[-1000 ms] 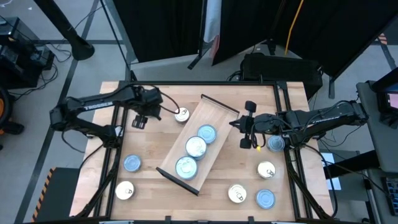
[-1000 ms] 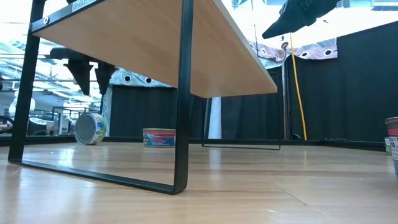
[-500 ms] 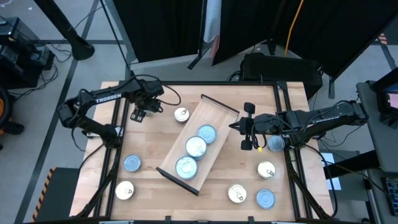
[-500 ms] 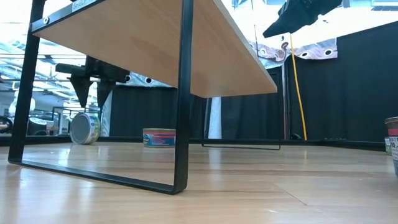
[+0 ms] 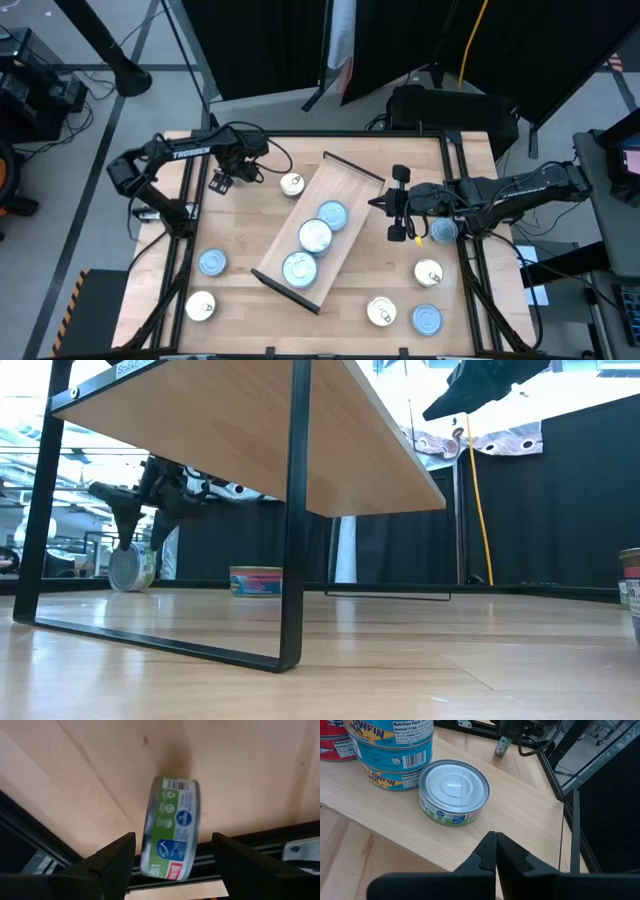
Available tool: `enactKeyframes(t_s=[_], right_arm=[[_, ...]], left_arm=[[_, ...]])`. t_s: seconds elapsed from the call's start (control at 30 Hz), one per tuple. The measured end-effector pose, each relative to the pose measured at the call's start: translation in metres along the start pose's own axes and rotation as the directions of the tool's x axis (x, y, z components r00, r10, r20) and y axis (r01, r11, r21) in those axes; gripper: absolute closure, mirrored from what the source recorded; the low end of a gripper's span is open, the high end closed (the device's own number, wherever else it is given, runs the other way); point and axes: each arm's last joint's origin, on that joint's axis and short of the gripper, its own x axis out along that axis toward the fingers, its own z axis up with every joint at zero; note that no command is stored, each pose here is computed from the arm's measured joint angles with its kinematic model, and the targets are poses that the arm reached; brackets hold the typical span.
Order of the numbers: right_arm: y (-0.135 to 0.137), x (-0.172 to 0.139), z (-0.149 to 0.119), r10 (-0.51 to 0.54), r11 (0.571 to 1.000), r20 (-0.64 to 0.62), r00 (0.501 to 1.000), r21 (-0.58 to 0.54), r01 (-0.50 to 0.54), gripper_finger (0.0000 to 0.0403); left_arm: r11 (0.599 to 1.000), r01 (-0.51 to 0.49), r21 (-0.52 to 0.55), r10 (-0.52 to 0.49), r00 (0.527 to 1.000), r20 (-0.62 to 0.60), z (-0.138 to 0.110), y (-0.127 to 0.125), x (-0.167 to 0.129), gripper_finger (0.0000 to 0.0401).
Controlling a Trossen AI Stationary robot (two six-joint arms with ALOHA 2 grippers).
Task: Stack canned seafood by type on shelf
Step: Stack the green tuna can on top of the other green tuna can on the shelf
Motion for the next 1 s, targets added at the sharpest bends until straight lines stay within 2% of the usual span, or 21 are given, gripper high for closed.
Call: enactKeyframes(t_s=[0.3,0.4,0.57,0.63,0.73,0.83,0.93,1.0], right_arm=[[0.0,0.0,-0.001,0.0,1.0,-0.006,1.0,-0.002,0.0,0.0403],[0.0,0.0,-0.001,0.0,1.0,-0.006,1.0,-0.002,0.0,0.0403],[0.0,0.0,-0.001,0.0,1.0,-0.006,1.0,-0.002,0.0,0.0403],[0.0,0.0,-0.001,0.0,1.0,-0.006,1.0,-0.002,0.0,0.0403],[0.0,0.0,-0.001,0.0,1.0,-0.006,1.0,-0.002,0.0,0.0403],[0.0,0.0,-0.001,0.0,1.0,-0.006,1.0,-0.003,0.0,0.0403],[0.0,0.0,0.0,-0.007,1.0,-0.001,1.0,-0.007,0.007,0.0403],[-0.001,0.0,0.002,-0.012,1.0,0.022,1.0,-0.013,0.012,0.0403]], left_arm=[[1.0,0.015,-0.018,-0.015,1.0,-0.004,-0.006,0.01,0.01,0.0149],[1.0,0.004,0.003,-0.004,1.0,0.009,-0.006,0.013,0.011,0.0178],[0.999,0.022,0.035,-0.024,0.998,0.053,-0.004,0.012,0.01,0.0251],[0.999,0.032,0.033,-0.034,0.997,0.072,-0.004,0.012,0.01,0.0257],[0.999,0.042,0.002,-0.042,0.995,0.085,-0.003,0.011,0.009,0.0257],[0.995,0.062,-0.073,-0.054,0.993,0.106,-0.001,0.009,0.005,0.0257],[0.98,0.119,-0.162,-0.086,0.976,0.201,-0.001,0.005,-0.014,0.0257],[0.957,0.161,-0.241,-0.082,0.948,0.307,-0.005,0.001,-0.035,0.0257]])
